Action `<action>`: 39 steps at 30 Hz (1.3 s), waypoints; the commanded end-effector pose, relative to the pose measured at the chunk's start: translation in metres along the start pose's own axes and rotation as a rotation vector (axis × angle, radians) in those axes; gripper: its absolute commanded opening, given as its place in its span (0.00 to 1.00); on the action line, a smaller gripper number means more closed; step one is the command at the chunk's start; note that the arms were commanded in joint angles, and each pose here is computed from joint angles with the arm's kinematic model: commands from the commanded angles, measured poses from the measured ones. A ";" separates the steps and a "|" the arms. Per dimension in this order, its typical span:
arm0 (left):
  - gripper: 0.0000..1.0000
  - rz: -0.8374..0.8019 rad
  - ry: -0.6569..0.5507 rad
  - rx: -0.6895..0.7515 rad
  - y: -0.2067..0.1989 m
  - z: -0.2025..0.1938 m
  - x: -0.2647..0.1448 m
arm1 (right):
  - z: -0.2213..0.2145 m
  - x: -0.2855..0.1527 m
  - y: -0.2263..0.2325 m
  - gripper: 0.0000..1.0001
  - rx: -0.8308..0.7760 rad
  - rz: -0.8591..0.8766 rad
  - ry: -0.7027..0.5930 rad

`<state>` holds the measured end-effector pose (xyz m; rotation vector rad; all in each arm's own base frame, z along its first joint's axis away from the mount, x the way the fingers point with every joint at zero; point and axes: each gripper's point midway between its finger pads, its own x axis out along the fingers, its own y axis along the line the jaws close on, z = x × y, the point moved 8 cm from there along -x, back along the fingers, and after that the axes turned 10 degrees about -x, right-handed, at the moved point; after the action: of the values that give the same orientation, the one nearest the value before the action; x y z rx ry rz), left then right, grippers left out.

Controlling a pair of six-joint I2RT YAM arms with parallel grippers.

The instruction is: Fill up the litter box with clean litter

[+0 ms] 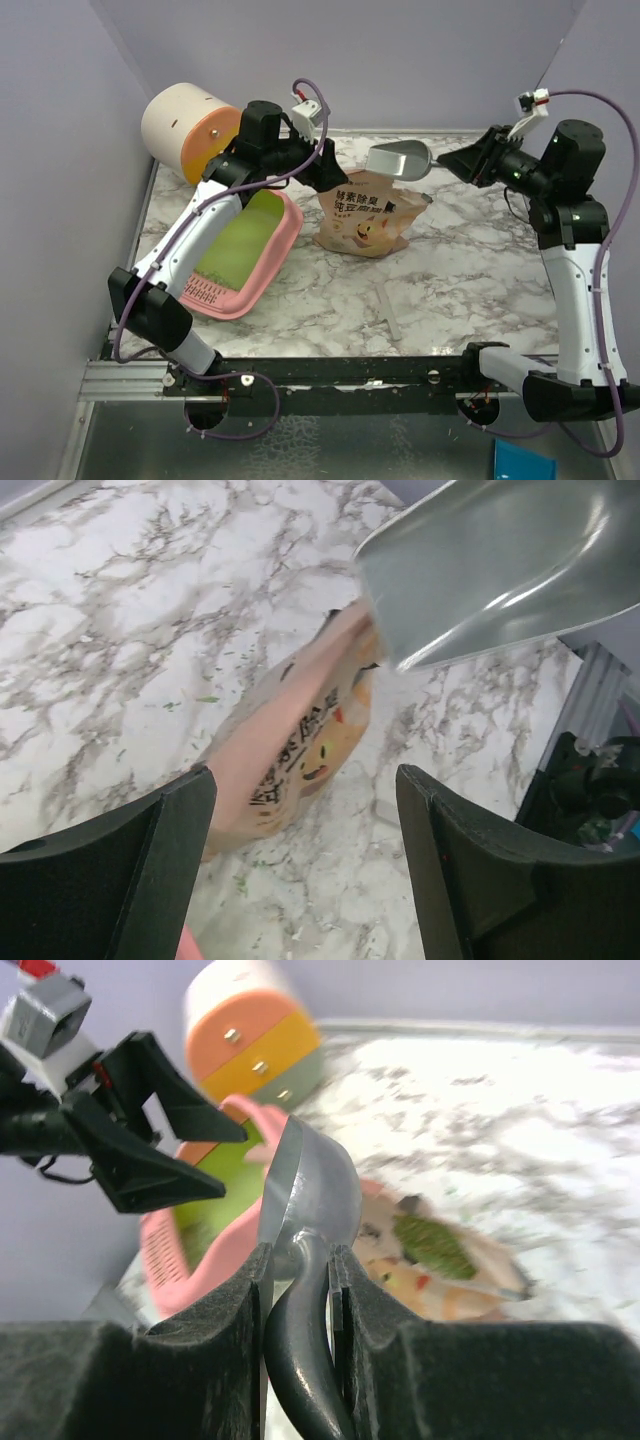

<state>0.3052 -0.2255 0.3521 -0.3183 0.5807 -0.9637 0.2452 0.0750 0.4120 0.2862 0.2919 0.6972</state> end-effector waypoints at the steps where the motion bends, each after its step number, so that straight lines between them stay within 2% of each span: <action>1: 0.77 0.066 0.083 0.128 0.024 0.009 0.002 | 0.027 -0.024 -0.010 0.01 -0.127 -0.316 -0.042; 7: 0.77 -0.066 0.188 0.148 0.042 0.007 0.029 | 0.029 -0.034 -0.019 0.01 -0.163 -0.450 0.004; 12: 0.66 -0.234 0.236 0.162 0.041 -0.007 0.039 | 0.022 -0.033 -0.023 0.01 -0.161 -0.460 0.056; 17: 0.47 -0.215 0.229 0.152 0.047 -0.013 0.045 | 0.013 -0.025 -0.027 0.01 -0.146 -0.408 0.117; 20: 0.25 -0.193 0.205 0.156 0.045 -0.012 0.043 | 0.004 -0.016 -0.032 0.01 -0.121 -0.367 0.166; 22: 0.15 -0.166 0.192 0.163 0.044 -0.012 0.040 | -0.001 -0.011 -0.035 0.01 -0.110 -0.347 0.183; 28: 0.00 -0.098 0.148 0.171 0.046 -0.018 0.035 | -0.014 -0.004 -0.036 0.01 -0.102 -0.325 0.218; 34: 0.00 -0.059 -0.014 0.227 0.028 -0.015 0.015 | -0.031 -0.003 -0.033 0.01 -0.091 -0.292 0.259; 35: 0.03 -0.058 -0.044 0.238 0.024 -0.014 0.013 | -0.032 -0.003 -0.032 0.01 -0.093 -0.287 0.262; 37: 0.12 -0.059 -0.093 0.245 0.019 -0.013 0.009 | -0.033 -0.005 -0.029 0.01 -0.097 -0.282 0.253; 39: 0.32 -0.067 -0.120 0.252 0.012 -0.010 0.006 | -0.032 -0.008 -0.025 0.01 -0.104 -0.279 0.245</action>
<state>0.3106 -0.2235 0.2850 -0.1372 0.5830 -1.0812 0.2569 0.0514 0.3605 0.0738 0.5872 0.4168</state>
